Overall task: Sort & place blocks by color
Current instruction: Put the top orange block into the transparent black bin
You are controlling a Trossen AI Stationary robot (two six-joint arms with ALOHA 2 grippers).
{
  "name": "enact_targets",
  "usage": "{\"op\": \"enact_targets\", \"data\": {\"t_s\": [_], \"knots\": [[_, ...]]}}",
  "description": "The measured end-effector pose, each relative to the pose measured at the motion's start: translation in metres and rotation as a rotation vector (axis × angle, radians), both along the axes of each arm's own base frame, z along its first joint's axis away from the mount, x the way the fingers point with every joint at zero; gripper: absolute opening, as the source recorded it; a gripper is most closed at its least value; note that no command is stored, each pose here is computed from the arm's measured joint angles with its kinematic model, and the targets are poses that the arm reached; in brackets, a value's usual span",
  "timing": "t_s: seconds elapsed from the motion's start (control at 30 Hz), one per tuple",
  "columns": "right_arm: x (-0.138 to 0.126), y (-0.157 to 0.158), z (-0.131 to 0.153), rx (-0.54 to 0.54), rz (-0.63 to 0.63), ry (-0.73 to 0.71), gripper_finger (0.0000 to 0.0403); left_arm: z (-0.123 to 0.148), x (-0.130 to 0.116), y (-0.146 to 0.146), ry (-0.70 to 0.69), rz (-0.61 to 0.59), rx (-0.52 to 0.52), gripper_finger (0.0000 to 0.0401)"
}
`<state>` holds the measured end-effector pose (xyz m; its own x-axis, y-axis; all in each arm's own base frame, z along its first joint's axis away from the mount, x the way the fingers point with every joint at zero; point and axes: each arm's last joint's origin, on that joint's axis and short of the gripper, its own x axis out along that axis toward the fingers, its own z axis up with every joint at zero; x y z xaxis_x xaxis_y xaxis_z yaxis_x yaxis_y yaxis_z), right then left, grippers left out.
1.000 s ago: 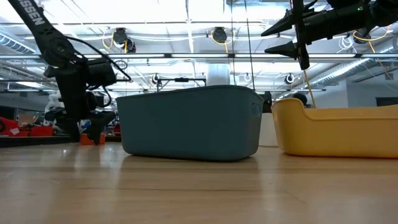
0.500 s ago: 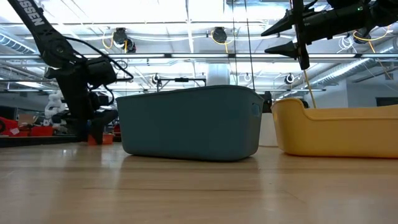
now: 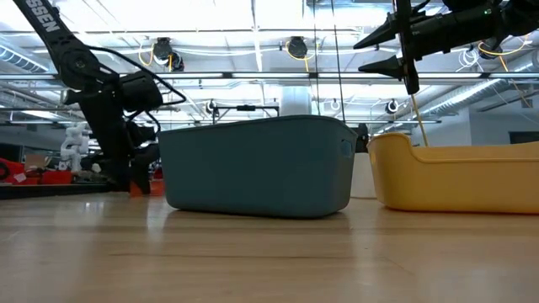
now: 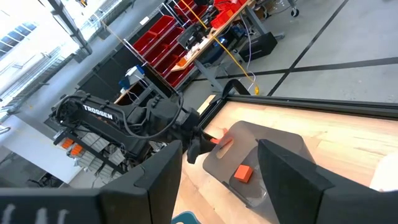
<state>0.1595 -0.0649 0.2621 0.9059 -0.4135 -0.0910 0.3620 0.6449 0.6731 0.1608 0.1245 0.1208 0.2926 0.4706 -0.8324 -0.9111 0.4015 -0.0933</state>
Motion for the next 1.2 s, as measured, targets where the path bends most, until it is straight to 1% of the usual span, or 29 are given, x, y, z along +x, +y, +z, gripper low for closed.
{"op": "enact_targets", "data": {"t_s": [0.13, 0.27, 0.4, 0.53, 0.67, 0.83, 1.0, 1.2], "knots": [[0.0, 0.0, 0.0, 0.0, 0.0, 0.0, 0.0203, 0.002, 0.003, 0.001, -0.036, 0.003, 0.027, 0.014], [0.0, 0.0, 0.0, 0.0, 0.0, 0.0, 0.0203, 0.007, 0.008, 0.006, -0.101, 0.007, 0.082, 0.0139], [0.0, 0.0, 0.0, 0.0, 0.0, 0.0, 0.0203, 0.02, 0.014, 0.011, -0.21, 0.011, 0.171, 0.0139], [0.0, 0.0, 0.0, 0.0, 0.0, 0.0, 0.0203, 0.04, 0.018, 0.011, -0.334, -0.009, 0.271, 0.0139], [0.0, 0.0, 0.0, 0.0, 0.0, 0.0, 0.0203, 0.061, 0.023, 0.001, -0.478, -0.098, 0.308, 0.014], [0.0, 0.0, 0.0, 0.0, 0.0, 0.0, 0.0203, 0.073, 0.037, -0.025, -0.597, -0.264, 0.291, 0.0139], [0.0, 0.0, 0.0, 0.0, 0.0, 0.0, 0.0203, 0.076, 0.051, -0.052, -0.654, -0.375, 0.273, 0.014], [0.0, 0.0, 0.0, 0.0, 0.0, 0.0, 0.0203, 0.075, 0.057, -0.067, -0.635, -0.399, 0.311, 0.014]]}}
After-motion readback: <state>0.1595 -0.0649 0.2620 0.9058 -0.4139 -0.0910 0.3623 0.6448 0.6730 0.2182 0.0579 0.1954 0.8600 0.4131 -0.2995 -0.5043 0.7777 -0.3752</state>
